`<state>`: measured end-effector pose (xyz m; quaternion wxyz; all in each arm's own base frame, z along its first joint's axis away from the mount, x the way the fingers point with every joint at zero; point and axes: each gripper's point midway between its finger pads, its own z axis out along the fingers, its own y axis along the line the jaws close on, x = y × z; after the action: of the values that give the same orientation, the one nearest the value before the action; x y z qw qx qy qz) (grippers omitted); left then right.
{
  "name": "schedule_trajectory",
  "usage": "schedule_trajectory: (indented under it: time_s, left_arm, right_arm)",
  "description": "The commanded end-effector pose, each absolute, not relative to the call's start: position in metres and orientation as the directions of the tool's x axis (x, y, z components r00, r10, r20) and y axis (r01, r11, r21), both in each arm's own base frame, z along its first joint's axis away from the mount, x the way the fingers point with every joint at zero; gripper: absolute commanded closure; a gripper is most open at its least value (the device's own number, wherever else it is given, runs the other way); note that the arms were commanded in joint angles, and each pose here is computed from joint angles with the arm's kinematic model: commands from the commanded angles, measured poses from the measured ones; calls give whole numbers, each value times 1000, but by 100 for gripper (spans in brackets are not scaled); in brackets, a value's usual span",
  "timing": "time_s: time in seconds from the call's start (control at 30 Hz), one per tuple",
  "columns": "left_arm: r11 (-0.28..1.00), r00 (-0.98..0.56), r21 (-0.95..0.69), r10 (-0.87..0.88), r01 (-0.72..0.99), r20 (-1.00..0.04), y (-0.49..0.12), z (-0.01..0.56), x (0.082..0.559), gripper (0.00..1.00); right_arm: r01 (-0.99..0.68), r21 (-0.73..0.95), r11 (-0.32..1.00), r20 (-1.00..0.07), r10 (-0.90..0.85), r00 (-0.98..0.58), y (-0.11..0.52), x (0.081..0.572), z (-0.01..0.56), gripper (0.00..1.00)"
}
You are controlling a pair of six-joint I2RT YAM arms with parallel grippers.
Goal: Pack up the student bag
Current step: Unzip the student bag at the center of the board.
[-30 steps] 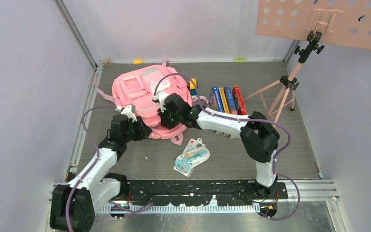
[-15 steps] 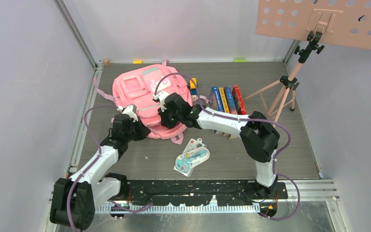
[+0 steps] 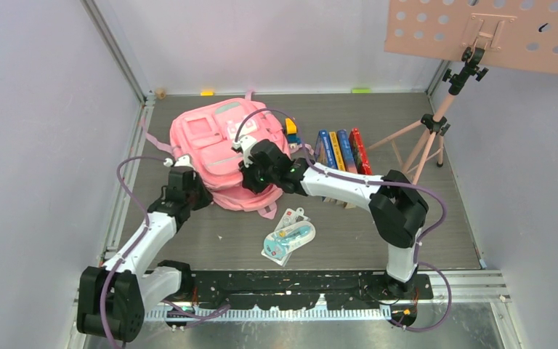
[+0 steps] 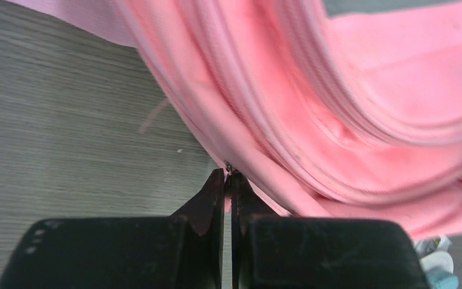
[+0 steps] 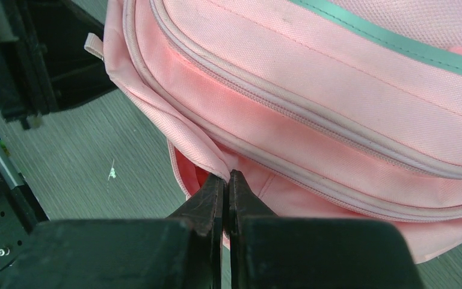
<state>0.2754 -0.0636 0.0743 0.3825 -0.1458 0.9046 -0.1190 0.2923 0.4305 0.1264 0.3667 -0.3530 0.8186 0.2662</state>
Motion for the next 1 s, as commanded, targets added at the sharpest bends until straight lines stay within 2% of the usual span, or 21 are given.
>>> schedule_trajectory:
  time_s: [0.0,0.4,0.97]
  left_arm:
    - [905,-617,-281,-423,-318,-663,-32,76,286,100]
    - [829,-504,-292,-530,-477,-682,28,75,310,100]
    - [778,-403,-326,-577,-538,-710,80,77,359,100]
  right_arm:
    - [-777,217,591,-870,-244,-428,436,295,191,100]
    - [-794,266,547,-875,-209,-437,435,281,206,99]
    - [-865,300,402,-862,-273,-427,443,243,213,100]
